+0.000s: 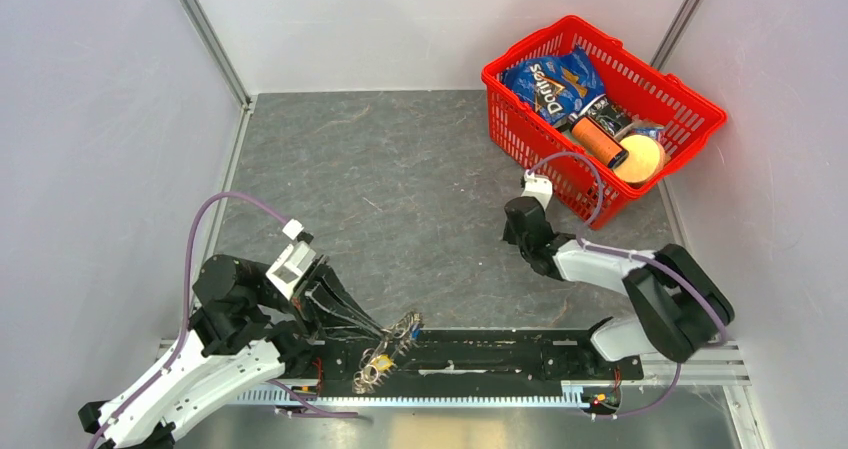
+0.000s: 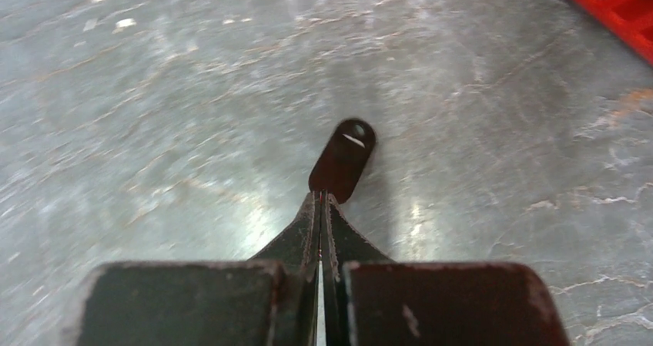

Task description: Put the keys on the keyring

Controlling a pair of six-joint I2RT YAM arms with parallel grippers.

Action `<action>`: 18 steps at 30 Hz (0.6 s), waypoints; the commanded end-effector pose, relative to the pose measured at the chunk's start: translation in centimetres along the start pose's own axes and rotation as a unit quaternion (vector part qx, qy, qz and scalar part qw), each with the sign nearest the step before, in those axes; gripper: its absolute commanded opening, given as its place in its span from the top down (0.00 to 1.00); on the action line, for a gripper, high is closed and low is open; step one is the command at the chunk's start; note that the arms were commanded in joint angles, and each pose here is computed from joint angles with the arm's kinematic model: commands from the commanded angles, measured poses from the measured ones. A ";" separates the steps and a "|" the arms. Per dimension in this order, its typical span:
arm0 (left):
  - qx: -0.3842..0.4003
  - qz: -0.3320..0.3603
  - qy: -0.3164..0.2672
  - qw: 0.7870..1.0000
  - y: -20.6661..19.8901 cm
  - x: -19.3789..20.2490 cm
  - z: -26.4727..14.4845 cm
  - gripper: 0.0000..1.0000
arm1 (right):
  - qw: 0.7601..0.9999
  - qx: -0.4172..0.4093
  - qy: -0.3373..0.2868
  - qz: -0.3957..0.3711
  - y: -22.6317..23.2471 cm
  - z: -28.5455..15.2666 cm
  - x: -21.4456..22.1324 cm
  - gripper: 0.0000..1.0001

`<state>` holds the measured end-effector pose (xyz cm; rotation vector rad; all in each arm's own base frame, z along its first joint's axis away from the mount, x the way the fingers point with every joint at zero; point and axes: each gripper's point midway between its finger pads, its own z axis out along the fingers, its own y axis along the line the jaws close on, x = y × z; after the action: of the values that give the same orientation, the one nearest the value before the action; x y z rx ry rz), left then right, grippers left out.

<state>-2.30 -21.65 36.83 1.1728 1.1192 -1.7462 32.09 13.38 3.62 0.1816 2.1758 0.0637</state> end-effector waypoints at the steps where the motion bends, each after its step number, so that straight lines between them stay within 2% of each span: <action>1: 0.002 0.027 -0.022 0.999 -0.9 -1.6 -0.1 0.98 | 0.994 -0.102 0.022 -0.020 3.6 -3.4 -0.4 1.00; 8: -0.002 0.026 -0.022 0.999 -0.6 -1.6 0.0 0.98 | 0.964 -0.253 0.050 -0.070 6.6 -11.2 -1.1 1.00; 10: -0.003 0.027 -0.022 0.999 -0.5 -1.7 0.1 0.98 | 0.957 -0.273 0.050 -0.080 6.5 -13.0 -1.7 1.00; 14: -0.002 0.027 -0.021 0.999 -0.4 -1.8 0.2 0.98 | 0.941 -0.308 0.073 -0.115 6.6 -15.2 -1.2 1.00; 18: -0.002 0.026 -0.023 0.999 -0.4 -1.9 0.3 0.98 | 0.922 -0.347 0.123 -0.118 7.6 -15.3 1.9 1.00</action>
<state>-2.04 -21.84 36.80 1.1620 1.1299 -1.7439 22.10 20.09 13.80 -0.3666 2.1740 0.6288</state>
